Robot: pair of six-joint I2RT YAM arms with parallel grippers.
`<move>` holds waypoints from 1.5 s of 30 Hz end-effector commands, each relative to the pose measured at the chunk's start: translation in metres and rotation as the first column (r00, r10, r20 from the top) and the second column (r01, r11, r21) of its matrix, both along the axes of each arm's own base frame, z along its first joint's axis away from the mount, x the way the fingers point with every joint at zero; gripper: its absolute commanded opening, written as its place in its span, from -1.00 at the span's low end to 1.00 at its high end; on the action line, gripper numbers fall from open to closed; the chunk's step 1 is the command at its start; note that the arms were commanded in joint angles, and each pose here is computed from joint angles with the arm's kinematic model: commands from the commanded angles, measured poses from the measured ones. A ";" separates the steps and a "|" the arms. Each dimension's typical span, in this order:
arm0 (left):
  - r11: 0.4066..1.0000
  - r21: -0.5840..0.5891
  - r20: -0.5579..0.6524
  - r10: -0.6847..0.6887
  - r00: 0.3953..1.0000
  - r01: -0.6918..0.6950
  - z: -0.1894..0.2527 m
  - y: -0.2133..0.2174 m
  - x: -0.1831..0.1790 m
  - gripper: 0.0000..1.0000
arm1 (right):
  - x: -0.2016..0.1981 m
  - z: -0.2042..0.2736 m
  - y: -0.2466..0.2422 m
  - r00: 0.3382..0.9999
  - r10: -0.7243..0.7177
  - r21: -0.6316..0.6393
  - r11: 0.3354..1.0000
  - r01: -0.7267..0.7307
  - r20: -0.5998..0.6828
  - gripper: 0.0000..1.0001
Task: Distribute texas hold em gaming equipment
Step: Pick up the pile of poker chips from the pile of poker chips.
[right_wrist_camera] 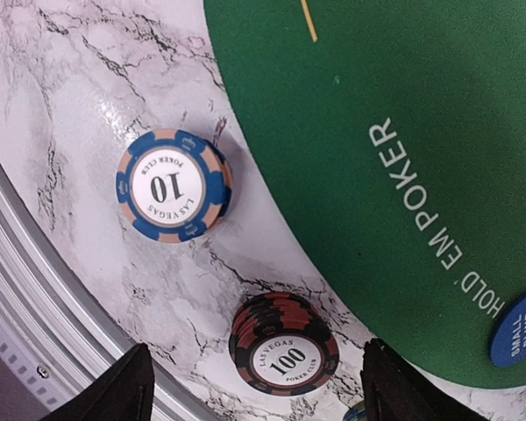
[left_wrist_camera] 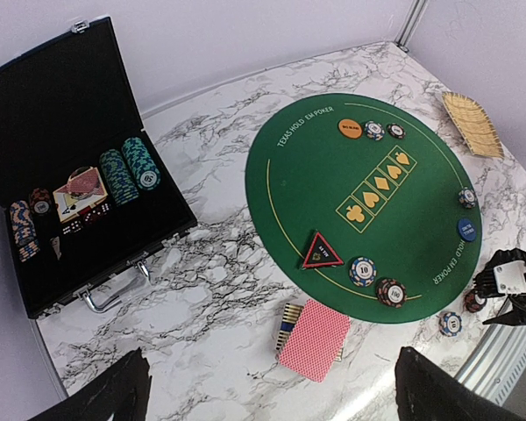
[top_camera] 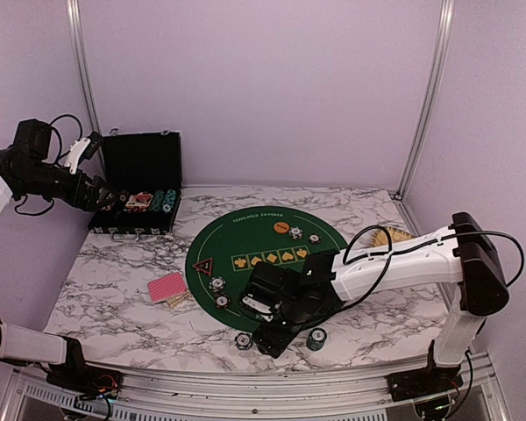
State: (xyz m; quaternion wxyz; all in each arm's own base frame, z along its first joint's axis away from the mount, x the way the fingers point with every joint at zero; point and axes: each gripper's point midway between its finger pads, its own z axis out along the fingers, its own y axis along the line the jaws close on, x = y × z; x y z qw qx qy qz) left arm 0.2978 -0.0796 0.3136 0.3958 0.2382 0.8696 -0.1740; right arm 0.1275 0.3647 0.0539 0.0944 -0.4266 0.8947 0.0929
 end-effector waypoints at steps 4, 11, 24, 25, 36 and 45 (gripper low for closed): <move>1.000 0.001 0.005 -0.017 1.000 0.017 0.006 -0.003 -0.004 0.98 | 0.004 -0.005 0.004 1.000 0.001 0.025 1.000 -0.001 -0.026 0.49; 1.000 0.003 0.004 -0.019 1.000 0.019 0.005 -0.003 -0.004 0.98 | -0.002 -0.012 0.000 0.998 0.010 0.016 1.000 -0.010 -0.055 0.46; 1.000 0.005 0.011 -0.018 1.000 0.018 0.007 -0.002 -0.005 0.98 | 0.000 -0.017 -0.005 0.999 0.002 -0.001 1.000 -0.002 -0.054 0.28; 1.000 0.006 0.013 -0.019 1.000 0.019 0.007 -0.002 -0.006 0.98 | 0.001 -0.017 -0.005 0.999 0.001 -0.003 1.000 -0.001 -0.054 0.25; 1.000 0.013 0.016 -0.017 1.000 0.017 0.007 -0.001 -0.005 0.98 | 0.003 -0.019 -0.008 0.999 -0.008 -0.006 1.000 0.008 -0.054 -0.04; 1.000 0.019 0.022 -0.018 1.000 0.018 0.008 -0.001 -0.006 0.98 | 0.004 -0.024 -0.013 0.998 -0.008 -0.024 1.000 0.007 -0.056 -0.32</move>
